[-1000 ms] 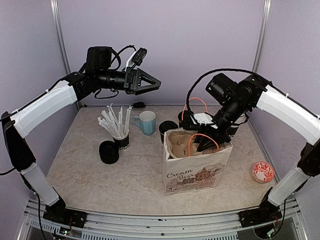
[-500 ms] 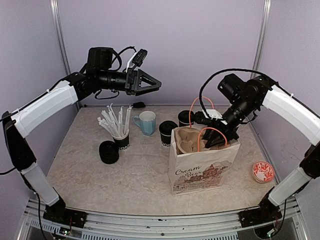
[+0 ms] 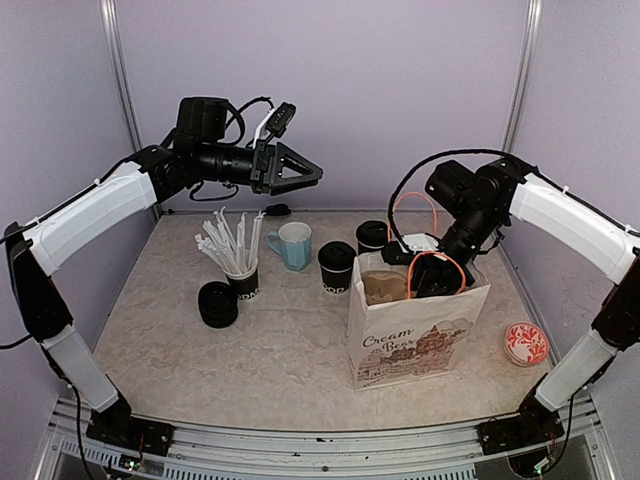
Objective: Pack the takeout coffee
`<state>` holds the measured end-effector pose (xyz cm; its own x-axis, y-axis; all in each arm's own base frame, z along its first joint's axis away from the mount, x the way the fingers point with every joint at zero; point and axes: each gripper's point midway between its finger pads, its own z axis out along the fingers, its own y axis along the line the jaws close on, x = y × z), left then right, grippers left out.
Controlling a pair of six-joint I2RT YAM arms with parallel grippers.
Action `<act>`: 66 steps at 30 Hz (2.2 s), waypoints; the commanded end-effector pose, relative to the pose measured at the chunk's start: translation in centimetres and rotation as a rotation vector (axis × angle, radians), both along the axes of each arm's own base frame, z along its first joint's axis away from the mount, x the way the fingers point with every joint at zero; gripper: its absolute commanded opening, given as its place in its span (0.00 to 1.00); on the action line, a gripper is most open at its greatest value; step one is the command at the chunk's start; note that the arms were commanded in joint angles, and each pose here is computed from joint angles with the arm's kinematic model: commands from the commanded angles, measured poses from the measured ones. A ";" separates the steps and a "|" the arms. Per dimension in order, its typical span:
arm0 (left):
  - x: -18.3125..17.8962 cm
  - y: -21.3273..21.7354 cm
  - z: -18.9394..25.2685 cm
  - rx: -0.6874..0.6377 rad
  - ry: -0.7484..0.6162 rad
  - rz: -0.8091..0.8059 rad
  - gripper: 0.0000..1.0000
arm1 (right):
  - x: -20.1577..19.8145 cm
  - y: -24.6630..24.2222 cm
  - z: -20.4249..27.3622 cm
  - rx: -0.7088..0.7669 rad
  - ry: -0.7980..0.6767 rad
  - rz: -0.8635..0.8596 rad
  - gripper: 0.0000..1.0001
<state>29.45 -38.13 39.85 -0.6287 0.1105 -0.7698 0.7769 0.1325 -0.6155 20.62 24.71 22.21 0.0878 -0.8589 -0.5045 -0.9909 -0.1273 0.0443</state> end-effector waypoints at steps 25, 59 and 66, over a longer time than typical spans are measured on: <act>0.4 -0.3 -2.8 0.029 -0.003 -0.018 0.47 | -1.7 0.6 -8.5 -0.182 0.047 -0.020 0.20; -3.1 -10.5 -2.2 -0.057 -0.159 -0.123 0.56 | -4.7 2.0 4.1 0.112 -0.057 0.085 0.60; -2.9 -13.7 -4.2 -0.057 -0.131 -0.190 0.50 | -2.5 -0.2 11.5 0.324 -0.179 0.047 0.61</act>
<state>26.85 -50.51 35.08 -0.5170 0.1770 -0.8375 0.8519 0.0112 -0.5236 18.84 25.75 29.15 0.1733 -0.7414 -0.6483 -0.9845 -0.1476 -0.0943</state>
